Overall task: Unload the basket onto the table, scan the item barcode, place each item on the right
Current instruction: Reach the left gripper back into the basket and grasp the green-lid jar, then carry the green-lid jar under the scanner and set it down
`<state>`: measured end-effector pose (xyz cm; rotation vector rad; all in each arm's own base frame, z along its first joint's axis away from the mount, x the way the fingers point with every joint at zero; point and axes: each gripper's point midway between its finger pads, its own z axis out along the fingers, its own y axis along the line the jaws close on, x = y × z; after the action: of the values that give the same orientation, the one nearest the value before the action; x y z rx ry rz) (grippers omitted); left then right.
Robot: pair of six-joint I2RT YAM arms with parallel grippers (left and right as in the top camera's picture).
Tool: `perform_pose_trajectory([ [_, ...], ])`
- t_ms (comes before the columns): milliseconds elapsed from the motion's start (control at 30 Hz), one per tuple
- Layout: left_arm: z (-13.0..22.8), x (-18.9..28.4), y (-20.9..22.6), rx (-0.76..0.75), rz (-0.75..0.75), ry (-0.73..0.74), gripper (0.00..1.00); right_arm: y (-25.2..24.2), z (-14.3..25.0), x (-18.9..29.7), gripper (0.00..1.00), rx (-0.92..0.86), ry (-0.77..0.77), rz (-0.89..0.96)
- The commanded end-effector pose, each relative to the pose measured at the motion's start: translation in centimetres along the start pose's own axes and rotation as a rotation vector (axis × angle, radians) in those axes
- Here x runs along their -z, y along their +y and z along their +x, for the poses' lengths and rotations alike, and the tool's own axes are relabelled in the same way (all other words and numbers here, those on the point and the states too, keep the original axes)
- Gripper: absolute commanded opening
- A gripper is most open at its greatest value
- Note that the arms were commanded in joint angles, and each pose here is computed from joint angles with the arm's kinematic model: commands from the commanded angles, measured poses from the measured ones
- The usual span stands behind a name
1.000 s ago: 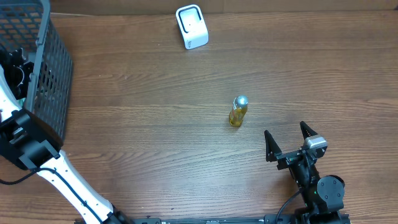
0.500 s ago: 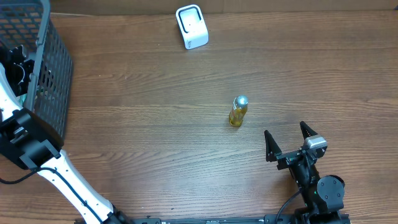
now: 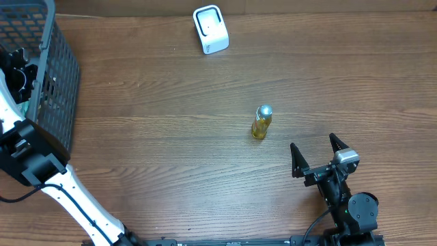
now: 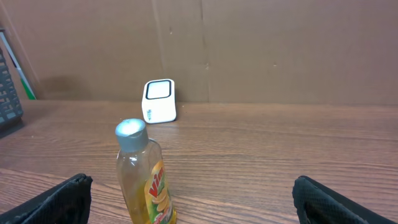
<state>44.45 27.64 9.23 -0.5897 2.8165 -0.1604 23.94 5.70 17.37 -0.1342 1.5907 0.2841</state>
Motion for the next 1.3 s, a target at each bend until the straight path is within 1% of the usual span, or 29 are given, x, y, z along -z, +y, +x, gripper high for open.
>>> perform_pose_trajectory([
  [0,-2.2,5.1,0.3,0.009,-0.098,-0.121,0.52,-0.3,0.2,0.0,1.0,0.005,-0.002,0.012],
  [133,-4.0,10.4,-0.6,0.02,-0.121,-0.257,0.52,-0.3,0.2,0.0,1.0,0.005,-0.002,0.012],
  [267,-5.4,17.1,-1.8,0.038,-0.131,-0.427,0.52,-0.3,0.2,0.0,1.0,0.005,-0.002,0.012],
  [367,-5.9,22.0,-3.4,0.01,-0.132,-0.546,0.52,-0.3,0.2,0.0,1.0,0.005,-0.002,0.012],
  [500,-5.4,28.3,-6.6,-0.022,-0.12,-0.691,0.52,-0.3,0.2,0.0,1.0,0.005,-0.002,0.012],
  [600,-4.3,31.6,-9.1,-0.036,-0.094,-0.756,0.5,-0.3,0.2,0.0,1.0,0.005,-0.002,0.012],
  [700,-2.7,33.8,-12.4,-0.067,-0.052,-0.788,0.48,-0.3,0.2,0.0,1.0,0.005,-0.002,0.012],
  [767,-1.2,34.7,-15.1,-0.095,-0.012,-0.785,0.47,-0.3,0.2,0.0,1.0,0.005,-0.002,0.012],
  [867,1.7,34.6,-19.5,-0.139,0.06,-0.724,0.47,-0.3,0.2,0.0,1.0,0.005,-0.002,0.012],
  [900,3.7,33.7,-22.0,-0.173,0.099,-0.657,0.46,-0.3,0.2,0.0,1.0,0.005,-0.002,0.012],
  [1033,8.8,29.9,-27.8,-0.278,0.159,-0.437,0.44,-0.3,0.2,0.0,1.0,0.005,-0.002,0.012],
  [1067,9.9,28.9,-29.1,-0.297,0.17,-0.385,0.42,-0.3,0.2,0.0,1.0,0.005,-0.002,0.012],
  [1100,10.5,28.2,-30.3,-0.316,0.183,-0.357,0.38,-0.3,0.2,0.0,1.0,0.005,-0.002,0.012],
  [1167,12.4,26.1,-33.3,-0.36,0.201,-0.276,0.34,-0.3,0.2,0.0,1.0,0.005,-0.002,0.012],
  [1200,13.0,25.2,-34.3,-0.379,0.195,-0.248,0.34,-0.3,0.2,0.0,1.0,0.005,-0.003,0.012],
  [1267,14.2,23.1,-35.8,-0.366,0.152,-0.191,0.35,-0.3,0.2,0.0,1.0,0.005,-0.002,0.012],
])
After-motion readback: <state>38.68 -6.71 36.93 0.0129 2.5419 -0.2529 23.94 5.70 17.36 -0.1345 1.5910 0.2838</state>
